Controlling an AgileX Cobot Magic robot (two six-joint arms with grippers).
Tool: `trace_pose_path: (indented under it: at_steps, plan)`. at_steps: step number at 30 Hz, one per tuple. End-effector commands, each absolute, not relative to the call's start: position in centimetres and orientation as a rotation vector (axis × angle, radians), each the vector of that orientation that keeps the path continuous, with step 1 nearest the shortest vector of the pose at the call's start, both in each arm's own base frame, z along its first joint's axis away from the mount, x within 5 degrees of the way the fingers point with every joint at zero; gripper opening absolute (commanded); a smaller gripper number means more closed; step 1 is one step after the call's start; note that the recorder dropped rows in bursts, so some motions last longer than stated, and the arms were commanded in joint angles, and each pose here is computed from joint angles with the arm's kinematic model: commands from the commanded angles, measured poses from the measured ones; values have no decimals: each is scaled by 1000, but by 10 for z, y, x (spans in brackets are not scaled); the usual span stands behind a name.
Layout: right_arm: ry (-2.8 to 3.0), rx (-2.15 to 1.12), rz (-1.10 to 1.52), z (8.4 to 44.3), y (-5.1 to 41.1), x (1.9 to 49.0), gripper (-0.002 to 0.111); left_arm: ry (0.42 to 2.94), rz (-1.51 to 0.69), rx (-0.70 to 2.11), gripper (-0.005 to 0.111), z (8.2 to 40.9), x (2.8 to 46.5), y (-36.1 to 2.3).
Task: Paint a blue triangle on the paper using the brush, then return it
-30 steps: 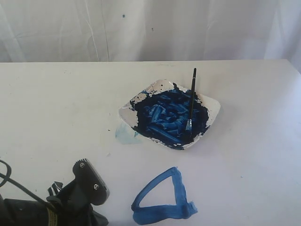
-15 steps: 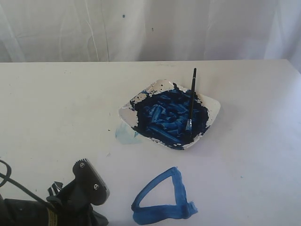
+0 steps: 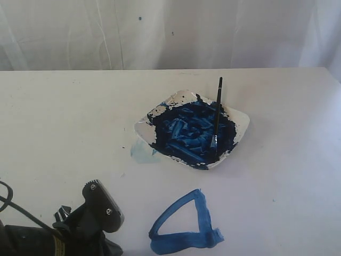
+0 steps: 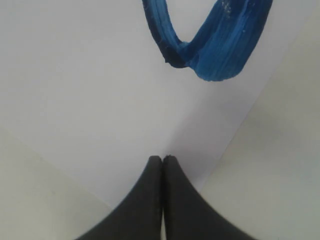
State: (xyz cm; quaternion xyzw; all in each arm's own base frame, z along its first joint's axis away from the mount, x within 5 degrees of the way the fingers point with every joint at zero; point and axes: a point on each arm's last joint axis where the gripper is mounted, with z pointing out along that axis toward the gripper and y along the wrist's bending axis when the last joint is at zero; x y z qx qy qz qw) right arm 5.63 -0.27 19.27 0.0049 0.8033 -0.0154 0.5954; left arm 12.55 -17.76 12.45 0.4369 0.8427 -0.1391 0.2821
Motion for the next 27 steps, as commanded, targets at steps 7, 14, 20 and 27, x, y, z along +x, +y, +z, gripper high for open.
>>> trace_pose_path:
  at_steps: [7, 14, 20, 27]
  plan:
    - [1813, 30, -58, 183, -4, 54, 0, 2302, -354, 1179, 0, 120, 123, -174]
    - [1817, 30, -59, 183, -4, 54, 0, 2297, -357, 1176, 0, 121, 124, -174]
    - [1814, 100, -3, 183, -4, 54, 0, 2295, -357, 1175, 0, 121, 124, -174]
    - [1818, 120, 11, 183, -4, 53, 0, 2295, -357, 1175, 0, 121, 124, -174]
